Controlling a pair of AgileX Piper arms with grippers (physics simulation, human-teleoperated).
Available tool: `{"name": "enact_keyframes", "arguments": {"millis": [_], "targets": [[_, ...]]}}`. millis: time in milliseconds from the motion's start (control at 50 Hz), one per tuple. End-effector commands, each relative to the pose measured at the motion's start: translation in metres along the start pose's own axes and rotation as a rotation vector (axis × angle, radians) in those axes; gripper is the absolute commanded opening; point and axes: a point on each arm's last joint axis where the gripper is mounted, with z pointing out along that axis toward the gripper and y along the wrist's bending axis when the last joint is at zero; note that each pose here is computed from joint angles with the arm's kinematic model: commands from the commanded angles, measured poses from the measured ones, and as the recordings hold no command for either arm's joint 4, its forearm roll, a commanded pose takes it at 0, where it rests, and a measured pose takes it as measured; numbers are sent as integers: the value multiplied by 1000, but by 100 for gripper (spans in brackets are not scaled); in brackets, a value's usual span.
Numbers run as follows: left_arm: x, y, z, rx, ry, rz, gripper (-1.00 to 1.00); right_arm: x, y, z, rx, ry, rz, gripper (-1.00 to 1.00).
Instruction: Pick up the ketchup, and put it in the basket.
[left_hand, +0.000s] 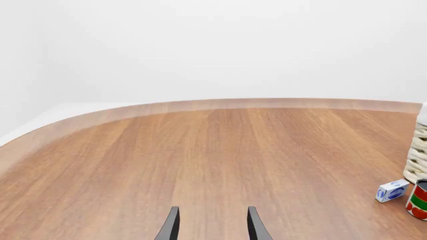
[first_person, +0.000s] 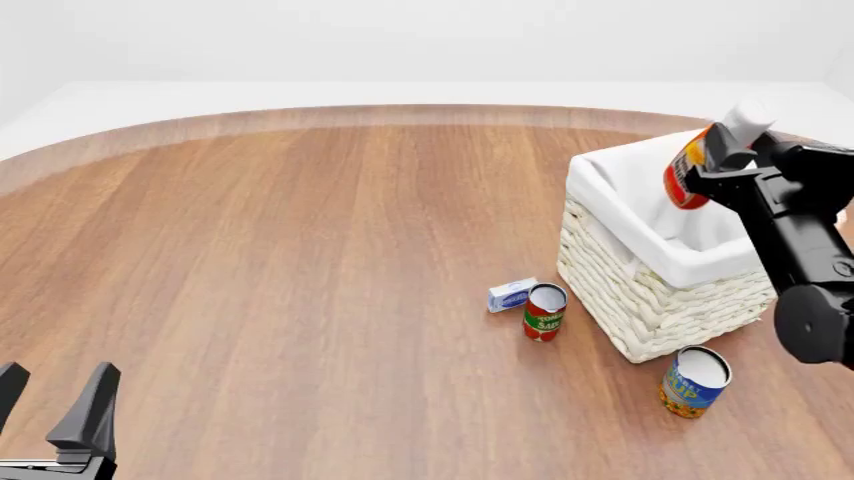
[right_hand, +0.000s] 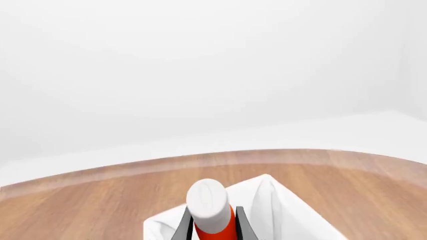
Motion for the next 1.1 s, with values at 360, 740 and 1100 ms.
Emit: {"name": "enact_keyframes", "arguments": {"millis": [360,740,1100], "targets": [[0,0,0,0,0,0,100,30,0,25,-3,72,-7,-100],[0,0,0,0,0,0,100,43,-3,37,4,107,-35,-100],[0,0,0,0,0,0,100,49,-9,44,21,122,-49,-100]]}}
